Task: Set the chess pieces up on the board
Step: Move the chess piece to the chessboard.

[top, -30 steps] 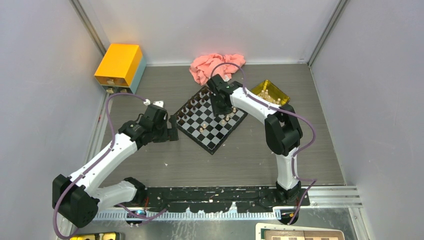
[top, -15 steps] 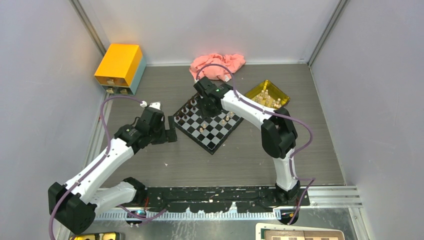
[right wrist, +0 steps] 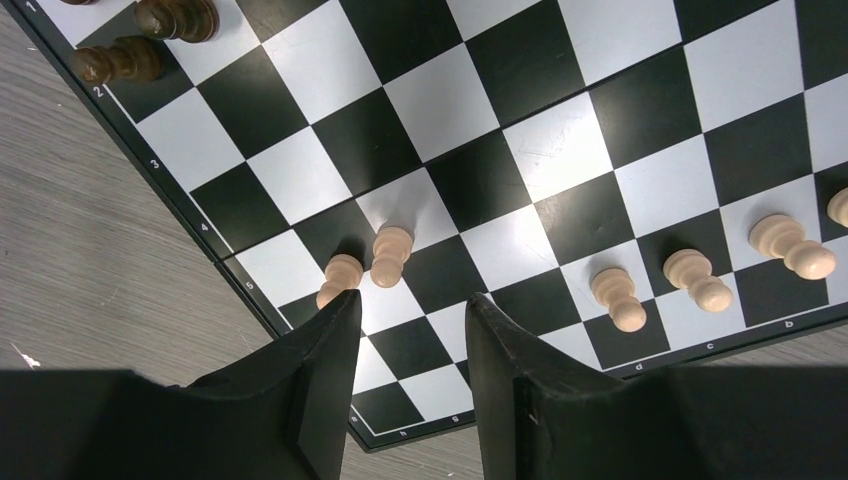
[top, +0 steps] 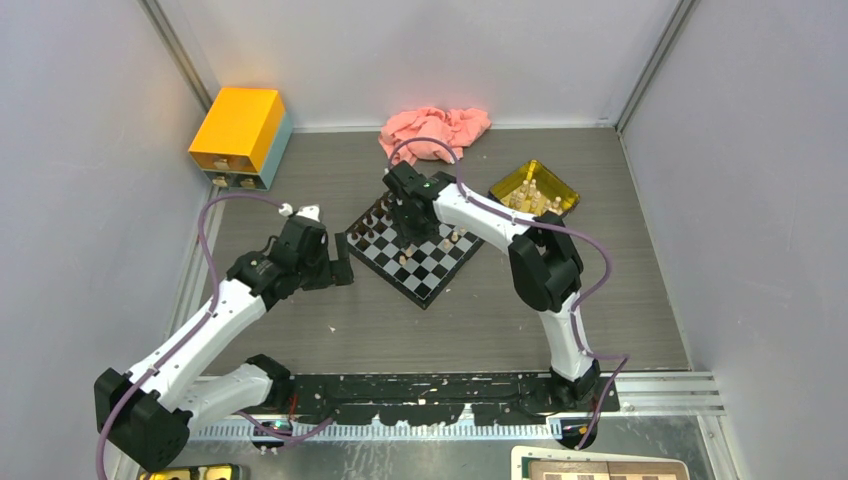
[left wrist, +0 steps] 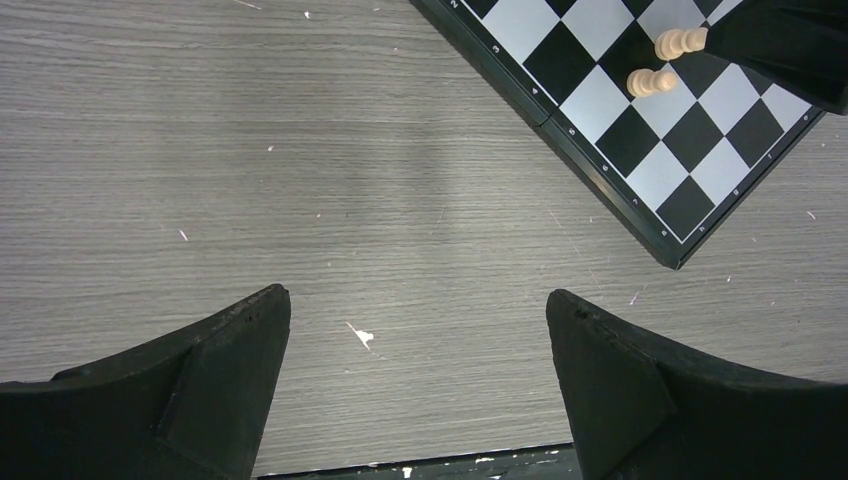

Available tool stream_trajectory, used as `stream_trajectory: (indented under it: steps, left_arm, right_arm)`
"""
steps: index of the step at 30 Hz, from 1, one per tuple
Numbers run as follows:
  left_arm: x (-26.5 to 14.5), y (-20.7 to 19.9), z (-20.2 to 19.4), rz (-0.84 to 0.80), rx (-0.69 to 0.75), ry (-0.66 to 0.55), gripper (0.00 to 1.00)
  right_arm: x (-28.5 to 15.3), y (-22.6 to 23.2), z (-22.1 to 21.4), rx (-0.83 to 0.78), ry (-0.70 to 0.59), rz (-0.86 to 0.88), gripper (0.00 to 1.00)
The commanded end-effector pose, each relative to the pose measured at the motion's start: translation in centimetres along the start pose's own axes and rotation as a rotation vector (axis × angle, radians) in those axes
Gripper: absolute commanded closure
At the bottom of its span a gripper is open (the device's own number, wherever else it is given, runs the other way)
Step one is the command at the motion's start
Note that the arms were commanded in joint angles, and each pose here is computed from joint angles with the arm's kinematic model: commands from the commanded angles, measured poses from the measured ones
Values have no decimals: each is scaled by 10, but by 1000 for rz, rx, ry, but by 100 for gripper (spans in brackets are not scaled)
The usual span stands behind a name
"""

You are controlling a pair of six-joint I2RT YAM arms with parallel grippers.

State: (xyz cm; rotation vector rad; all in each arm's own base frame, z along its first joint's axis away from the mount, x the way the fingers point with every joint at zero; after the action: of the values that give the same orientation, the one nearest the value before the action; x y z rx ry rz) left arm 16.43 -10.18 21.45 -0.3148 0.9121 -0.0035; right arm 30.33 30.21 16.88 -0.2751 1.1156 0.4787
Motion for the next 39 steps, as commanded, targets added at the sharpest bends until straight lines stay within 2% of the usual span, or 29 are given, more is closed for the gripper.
stream_trajectory:
  steps: [1,16,25,29,35,39]
  left_arm:
    - [-3,-2,5,-27,-21,-39,0]
    - [0,-2,4,-19,-10,-30,0]
    - [1,-2,3,-17,-8,-27,0]
    - [1,-2,3,-17,-6,-25,0]
    - [1,-2,4,-17,-2,-26,0]
    - [0,-1,4,-18,-3,-26,0]
  right_arm:
    - [-6,7,12,1,-51,35,51]
    - [10,10,10,0,-30,49,52]
    - [15,10,12,-2,-30,56,57]
    - [15,11,13,-2,-30,58,62]
    - [13,11,13,-5,-31,60,79]
    - [10,11,12,-5,-33,51,84]
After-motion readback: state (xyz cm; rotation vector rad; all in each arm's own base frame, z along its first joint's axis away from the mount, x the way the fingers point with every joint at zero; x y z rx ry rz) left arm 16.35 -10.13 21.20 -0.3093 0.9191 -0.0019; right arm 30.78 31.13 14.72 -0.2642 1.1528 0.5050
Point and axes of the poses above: each gripper's point midway between its finger pads, its own x axis out along the fingers, its own y axis along the line the jaws close on, z = x × y, the point moved 10 cm from there along -x, back along the fingers, and after that the axes turned 7 degrees about -x, right-handed, at the moved point
